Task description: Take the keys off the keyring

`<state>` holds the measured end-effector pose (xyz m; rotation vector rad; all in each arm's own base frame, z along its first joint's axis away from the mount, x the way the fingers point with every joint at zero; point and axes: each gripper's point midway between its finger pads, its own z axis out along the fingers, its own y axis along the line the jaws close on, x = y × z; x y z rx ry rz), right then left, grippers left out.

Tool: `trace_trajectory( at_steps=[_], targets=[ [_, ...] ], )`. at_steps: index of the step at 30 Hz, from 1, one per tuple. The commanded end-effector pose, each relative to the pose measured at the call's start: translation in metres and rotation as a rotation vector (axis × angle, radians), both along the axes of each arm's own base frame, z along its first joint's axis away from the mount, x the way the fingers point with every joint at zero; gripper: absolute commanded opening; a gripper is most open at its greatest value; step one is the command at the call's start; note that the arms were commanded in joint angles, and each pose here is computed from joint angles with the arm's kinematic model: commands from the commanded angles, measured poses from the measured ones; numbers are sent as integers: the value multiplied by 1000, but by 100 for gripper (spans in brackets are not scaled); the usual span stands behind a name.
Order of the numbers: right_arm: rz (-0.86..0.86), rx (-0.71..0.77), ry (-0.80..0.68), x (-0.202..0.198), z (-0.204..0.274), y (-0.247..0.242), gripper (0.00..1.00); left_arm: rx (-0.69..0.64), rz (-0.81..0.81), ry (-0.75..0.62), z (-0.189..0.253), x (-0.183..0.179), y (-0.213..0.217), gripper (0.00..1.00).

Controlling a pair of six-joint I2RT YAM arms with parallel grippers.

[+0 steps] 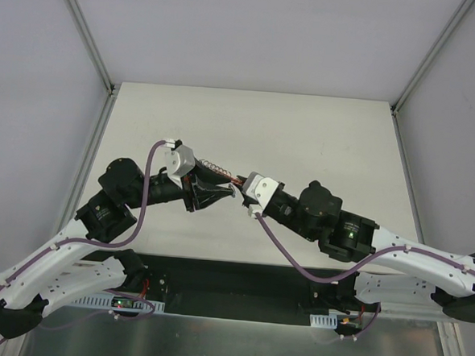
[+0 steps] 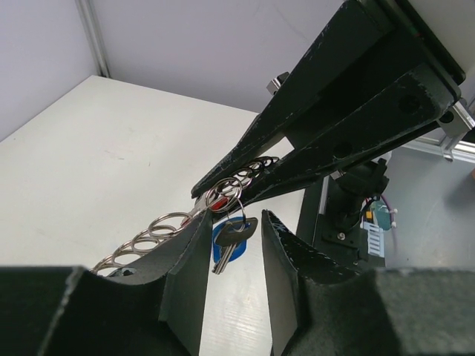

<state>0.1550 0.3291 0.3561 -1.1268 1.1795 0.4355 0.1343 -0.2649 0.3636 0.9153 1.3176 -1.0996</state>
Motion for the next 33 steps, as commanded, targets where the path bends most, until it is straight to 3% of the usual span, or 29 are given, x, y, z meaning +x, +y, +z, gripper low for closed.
trace_trajectory(
  at_steps=[1, 11, 33],
  targets=[
    [18, 130, -41, -4, 40, -6, 1, -49, -27, -53, 23, -5, -1, 30],
    [55, 203, -76, -12, 51, -18, 1, -59, 15, -64, 26, -2, 4, 0],
    [101, 234, -105, -19, 46, -17, 2, -93, -44, -46, 34, -9, -3, 0]
  ],
)
